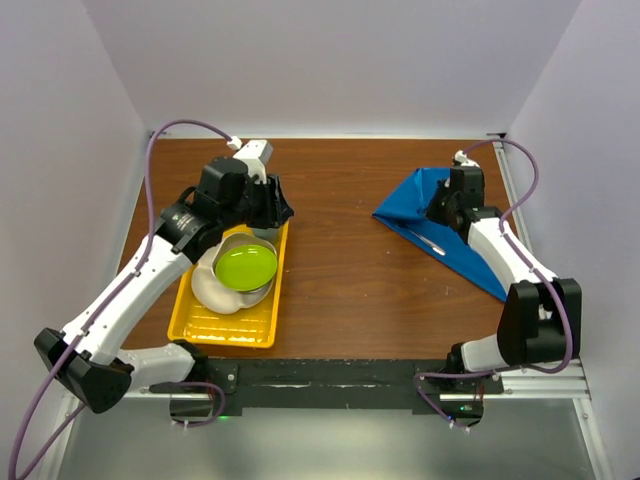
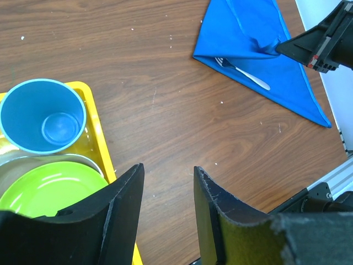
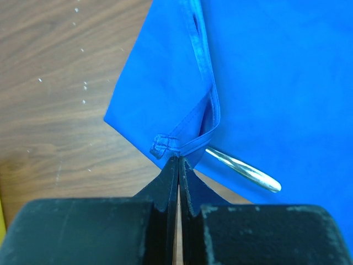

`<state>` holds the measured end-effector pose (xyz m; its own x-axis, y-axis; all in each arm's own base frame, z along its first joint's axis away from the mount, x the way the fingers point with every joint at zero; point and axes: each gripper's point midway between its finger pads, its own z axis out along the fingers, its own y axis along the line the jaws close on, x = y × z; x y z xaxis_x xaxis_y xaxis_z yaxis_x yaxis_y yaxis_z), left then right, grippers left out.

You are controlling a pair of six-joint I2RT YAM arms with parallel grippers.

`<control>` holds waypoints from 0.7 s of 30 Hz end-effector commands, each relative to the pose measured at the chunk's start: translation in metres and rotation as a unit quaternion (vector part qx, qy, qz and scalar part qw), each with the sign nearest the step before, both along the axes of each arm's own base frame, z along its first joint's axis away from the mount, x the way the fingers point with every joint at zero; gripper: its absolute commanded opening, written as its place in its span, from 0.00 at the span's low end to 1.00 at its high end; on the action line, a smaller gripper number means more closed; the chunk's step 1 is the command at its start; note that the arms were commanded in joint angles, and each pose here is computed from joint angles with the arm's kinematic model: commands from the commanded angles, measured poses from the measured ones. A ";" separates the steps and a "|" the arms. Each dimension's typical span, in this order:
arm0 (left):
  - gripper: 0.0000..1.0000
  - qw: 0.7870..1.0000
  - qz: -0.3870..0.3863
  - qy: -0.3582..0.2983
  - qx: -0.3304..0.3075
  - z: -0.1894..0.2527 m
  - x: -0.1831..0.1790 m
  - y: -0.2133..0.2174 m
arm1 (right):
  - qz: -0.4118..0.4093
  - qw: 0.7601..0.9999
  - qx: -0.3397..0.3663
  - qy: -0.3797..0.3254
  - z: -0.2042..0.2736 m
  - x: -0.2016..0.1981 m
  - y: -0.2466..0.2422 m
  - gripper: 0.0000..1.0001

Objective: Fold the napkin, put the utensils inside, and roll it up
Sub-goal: Fold the napkin

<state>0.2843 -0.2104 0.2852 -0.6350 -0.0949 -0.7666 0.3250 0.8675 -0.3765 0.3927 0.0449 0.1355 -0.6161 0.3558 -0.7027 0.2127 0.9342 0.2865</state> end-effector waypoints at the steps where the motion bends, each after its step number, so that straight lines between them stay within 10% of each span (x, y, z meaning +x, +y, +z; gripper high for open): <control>1: 0.46 0.999 -0.007 -0.024 -0.021 0.022 0.005 -0.005 | 0.013 0.999 -0.002 -0.030 0.010 0.002 -0.006 0.00; 21: 0.46 0.999 -0.007 -0.030 -0.013 0.024 0.010 -0.005 | 0.012 0.999 -0.031 -0.003 -0.011 -0.015 -0.038 0.00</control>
